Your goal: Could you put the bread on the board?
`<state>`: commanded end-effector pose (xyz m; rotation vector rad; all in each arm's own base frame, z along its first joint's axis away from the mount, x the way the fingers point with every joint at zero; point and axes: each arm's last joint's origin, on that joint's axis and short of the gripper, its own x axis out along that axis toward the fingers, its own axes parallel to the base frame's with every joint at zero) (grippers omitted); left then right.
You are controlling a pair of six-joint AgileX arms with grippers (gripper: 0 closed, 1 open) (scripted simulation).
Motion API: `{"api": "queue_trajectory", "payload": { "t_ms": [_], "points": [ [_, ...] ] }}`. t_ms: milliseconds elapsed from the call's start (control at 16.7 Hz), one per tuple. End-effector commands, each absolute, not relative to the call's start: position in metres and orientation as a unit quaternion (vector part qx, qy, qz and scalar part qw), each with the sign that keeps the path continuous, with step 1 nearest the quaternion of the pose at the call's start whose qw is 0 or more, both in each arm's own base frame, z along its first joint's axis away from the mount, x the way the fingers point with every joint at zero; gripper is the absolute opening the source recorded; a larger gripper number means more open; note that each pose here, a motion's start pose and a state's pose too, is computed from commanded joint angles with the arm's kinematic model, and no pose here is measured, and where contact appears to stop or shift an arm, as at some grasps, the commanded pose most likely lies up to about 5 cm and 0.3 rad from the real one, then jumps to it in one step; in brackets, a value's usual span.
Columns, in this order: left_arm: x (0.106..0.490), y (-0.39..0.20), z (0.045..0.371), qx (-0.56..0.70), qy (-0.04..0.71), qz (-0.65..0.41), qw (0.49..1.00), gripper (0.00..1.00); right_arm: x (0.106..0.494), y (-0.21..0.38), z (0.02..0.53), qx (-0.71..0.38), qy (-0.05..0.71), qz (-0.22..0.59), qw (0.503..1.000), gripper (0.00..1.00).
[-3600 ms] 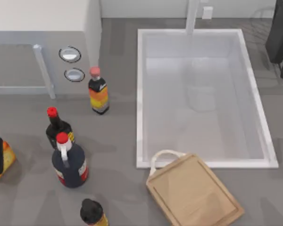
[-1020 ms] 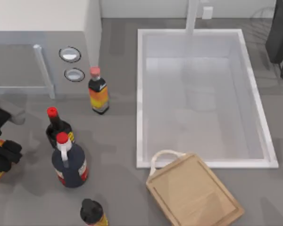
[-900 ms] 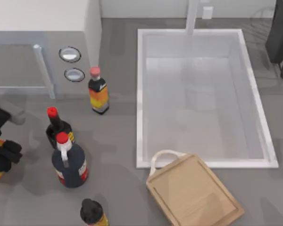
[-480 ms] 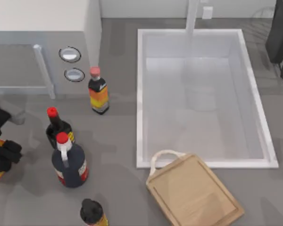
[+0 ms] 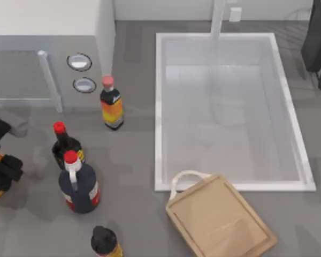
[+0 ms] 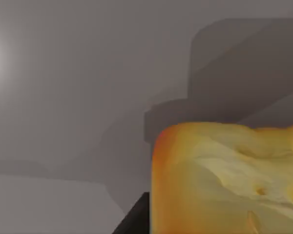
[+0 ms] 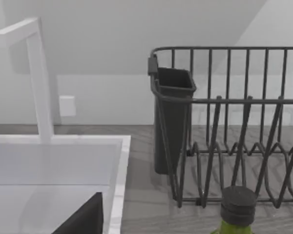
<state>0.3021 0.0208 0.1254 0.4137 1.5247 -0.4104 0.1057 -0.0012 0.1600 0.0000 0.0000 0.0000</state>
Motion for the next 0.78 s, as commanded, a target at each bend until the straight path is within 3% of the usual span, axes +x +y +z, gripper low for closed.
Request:
{"api": "queue_trajectory", "payload": {
  "t_ms": [480, 780],
  "points": [
    [0.3, 0.02, 0.209, 0.184, 0.684, -0.186, 0.681, 0.0, 0.106, -0.001, 0.16, 0.0, 0.0, 0.0, 1.0, 1.0],
    [0.299, 0.021, 0.213, 0.184, 0.683, -0.185, 0.682, 0.0, 0.106, -0.001, 0.16, 0.0, 0.0, 0.0, 1.0, 1.0]
  ]
}}
